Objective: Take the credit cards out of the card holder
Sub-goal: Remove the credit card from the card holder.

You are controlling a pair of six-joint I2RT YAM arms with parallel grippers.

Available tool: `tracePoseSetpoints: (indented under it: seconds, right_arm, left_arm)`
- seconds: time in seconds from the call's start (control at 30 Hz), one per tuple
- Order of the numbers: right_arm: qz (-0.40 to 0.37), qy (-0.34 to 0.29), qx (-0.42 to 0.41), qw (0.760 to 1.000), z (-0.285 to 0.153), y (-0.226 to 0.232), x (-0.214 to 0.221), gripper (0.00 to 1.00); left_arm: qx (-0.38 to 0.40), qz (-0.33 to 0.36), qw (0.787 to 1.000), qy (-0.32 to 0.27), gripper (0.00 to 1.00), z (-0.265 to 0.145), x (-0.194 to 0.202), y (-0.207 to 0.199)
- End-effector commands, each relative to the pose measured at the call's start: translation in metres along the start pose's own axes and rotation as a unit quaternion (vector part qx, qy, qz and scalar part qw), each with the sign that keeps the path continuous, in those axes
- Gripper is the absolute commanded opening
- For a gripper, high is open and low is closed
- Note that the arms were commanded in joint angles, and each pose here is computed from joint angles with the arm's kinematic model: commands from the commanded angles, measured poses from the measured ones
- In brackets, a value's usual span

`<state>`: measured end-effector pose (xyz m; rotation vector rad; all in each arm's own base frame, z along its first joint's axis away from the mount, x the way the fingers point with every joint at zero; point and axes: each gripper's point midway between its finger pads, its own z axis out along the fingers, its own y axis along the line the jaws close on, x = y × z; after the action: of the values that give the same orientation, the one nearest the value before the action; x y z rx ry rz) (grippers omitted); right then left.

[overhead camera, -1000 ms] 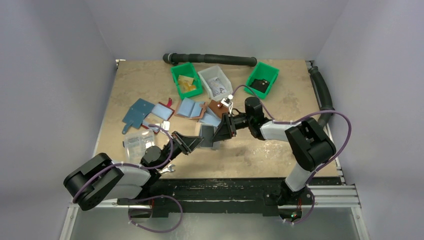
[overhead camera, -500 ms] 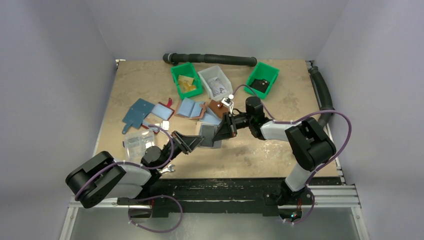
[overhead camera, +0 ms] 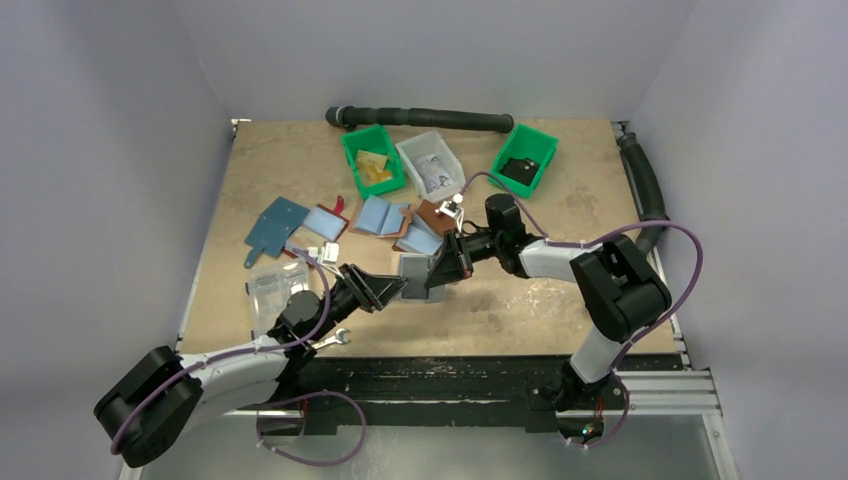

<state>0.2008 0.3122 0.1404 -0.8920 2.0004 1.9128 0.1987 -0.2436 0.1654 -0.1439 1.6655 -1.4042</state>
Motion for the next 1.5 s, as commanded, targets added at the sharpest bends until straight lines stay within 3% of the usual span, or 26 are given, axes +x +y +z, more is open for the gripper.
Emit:
tracePoseSetpoints:
  seconds: [0.0,0.1,0.57,0.93,1.1,1.47]
  right_arm:
    - [-0.041,0.006,-0.021,0.999,0.001,0.011,-0.012,0.00]
    - [-0.043,0.008,-0.023,0.999,0.001,0.012,-0.012,0.00]
    - [-0.046,0.016,-0.010,0.999,0.001,0.003,-0.009,0.00]
    - [-0.045,0.023,-0.014,0.999,0.001,0.003,-0.008,0.00]
    - [-0.044,0.023,-0.010,0.999,0.001,0.001,-0.008,0.00]
    - [-0.045,0.023,-0.010,0.999,0.001,0.001,-0.008,0.00]
  left_arm:
    - [-0.029,0.020,0.999,0.023,0.51,0.003,0.005,0.010]
    - [-0.029,0.018,0.999,0.030,0.47,0.004,0.008,0.010]
    - [-0.016,0.017,0.999,0.033,0.04,0.005,0.008,0.005]
    - [-0.024,0.013,0.999,0.026,0.00,-0.002,0.007,0.011]
    - [-0.028,0.009,0.999,0.030,0.14,-0.002,0.008,0.013]
    - [-0.018,0.008,0.999,0.035,0.13,-0.002,0.008,0.010]
